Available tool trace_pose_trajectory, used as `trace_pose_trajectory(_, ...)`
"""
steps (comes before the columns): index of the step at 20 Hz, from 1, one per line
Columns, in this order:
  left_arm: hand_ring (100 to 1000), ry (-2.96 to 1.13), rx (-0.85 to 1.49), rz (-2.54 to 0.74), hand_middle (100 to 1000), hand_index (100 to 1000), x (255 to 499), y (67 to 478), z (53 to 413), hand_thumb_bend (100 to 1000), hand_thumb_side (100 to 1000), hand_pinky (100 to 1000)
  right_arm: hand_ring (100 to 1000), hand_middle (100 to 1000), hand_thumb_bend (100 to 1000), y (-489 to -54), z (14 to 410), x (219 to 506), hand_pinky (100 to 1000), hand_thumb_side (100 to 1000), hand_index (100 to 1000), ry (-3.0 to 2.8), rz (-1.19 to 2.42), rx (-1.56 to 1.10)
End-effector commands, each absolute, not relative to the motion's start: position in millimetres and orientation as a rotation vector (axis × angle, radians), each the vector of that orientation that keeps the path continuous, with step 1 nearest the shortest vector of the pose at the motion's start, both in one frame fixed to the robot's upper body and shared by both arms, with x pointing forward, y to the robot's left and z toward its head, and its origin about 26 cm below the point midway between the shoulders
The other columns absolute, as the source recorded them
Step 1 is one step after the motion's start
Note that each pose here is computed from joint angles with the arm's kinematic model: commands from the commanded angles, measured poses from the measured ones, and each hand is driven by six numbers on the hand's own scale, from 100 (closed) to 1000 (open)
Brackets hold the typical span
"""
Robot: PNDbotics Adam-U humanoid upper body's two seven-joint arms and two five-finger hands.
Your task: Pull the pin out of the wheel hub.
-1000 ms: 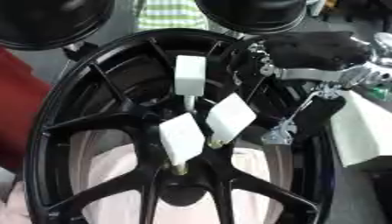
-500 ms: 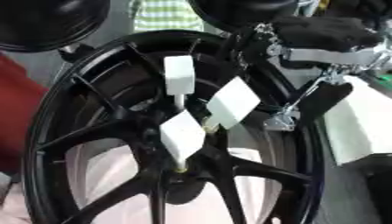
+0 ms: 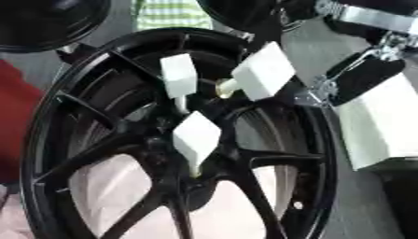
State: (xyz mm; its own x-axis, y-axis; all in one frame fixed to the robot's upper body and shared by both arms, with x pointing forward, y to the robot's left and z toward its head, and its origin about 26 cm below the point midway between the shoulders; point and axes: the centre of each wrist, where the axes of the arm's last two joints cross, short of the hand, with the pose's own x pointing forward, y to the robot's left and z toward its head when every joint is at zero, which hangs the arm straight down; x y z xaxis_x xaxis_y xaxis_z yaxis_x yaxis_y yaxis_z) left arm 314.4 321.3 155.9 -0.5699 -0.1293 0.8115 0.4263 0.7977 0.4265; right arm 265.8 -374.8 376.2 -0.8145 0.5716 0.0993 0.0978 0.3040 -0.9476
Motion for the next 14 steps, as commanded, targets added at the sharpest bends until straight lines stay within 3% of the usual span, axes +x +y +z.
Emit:
trace_pose_trajectory(1, 552, -2.059, -0.188, -0.75, 488, 716, 311, 329, 160, 100, 842, 547, 865, 448, 100, -411, 390, 266, 905, 100, 494, -2.206, 1.325, -0.683)
trace_pose_trajectory(6, 553, -2.052, -0.163, -0.722, 488, 716, 308, 334, 157, 100, 840, 547, 869, 445, 100, -509, 343, 261, 901, 100, 491, -2.202, 0.789, -0.912)
trace_pose_trajectory(11, 553, -2.049, -0.164, -0.695, 488, 716, 306, 335, 153, 100, 827, 547, 865, 456, 100, -581, 262, 225, 900, 100, 501, -2.004, 0.366, -1.201)
trace_pose_trajectory(14, 553, -2.054, -0.174, -0.667, 489, 716, 305, 335, 150, 100, 813, 547, 929, 573, 100, -590, 221, 207, 917, 100, 615, -1.784, 0.34, -1.361)
